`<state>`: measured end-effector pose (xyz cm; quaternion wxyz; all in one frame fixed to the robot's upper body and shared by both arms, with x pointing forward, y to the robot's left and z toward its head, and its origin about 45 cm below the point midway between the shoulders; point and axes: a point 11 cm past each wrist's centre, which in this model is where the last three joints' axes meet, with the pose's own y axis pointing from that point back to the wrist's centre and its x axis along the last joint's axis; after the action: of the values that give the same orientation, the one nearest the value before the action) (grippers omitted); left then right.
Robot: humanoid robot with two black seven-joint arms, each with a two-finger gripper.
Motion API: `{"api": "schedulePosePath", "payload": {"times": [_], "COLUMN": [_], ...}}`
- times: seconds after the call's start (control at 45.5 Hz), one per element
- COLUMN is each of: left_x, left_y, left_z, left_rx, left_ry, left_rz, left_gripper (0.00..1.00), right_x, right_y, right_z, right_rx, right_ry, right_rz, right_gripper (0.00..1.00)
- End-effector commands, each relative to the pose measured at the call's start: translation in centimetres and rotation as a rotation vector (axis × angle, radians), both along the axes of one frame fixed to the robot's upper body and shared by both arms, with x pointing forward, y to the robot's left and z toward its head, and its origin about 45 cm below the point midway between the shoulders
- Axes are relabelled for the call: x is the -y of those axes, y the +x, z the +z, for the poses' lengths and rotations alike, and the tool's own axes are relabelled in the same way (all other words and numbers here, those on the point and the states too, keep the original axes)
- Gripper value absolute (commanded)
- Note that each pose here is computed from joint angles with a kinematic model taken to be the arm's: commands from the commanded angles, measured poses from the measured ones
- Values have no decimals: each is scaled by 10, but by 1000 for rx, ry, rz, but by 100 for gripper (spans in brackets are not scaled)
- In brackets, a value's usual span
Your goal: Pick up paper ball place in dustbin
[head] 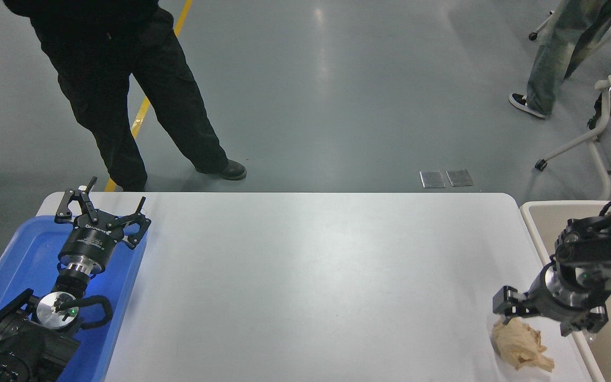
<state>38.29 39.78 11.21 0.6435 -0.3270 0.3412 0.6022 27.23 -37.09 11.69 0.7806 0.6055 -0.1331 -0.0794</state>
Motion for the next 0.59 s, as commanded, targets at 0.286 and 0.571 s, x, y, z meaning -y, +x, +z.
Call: {"api": "schedulePosePath", "payload": {"times": [0.286, 0.571], "left_x": [-1, 0], "left_y": [0, 0], "left_z": [0, 0], "left_rx": [0, 0], "left_ry": [1, 0], "left_rz": [1, 0], "left_gripper": [99, 99], "right_x": [1, 6], "right_y": [-11, -22], "right_z": [-51, -66], "right_rx": [47, 43], "right_ry": [-45, -61], "right_rz": [-23, -38], "right_gripper": [94, 84]}}
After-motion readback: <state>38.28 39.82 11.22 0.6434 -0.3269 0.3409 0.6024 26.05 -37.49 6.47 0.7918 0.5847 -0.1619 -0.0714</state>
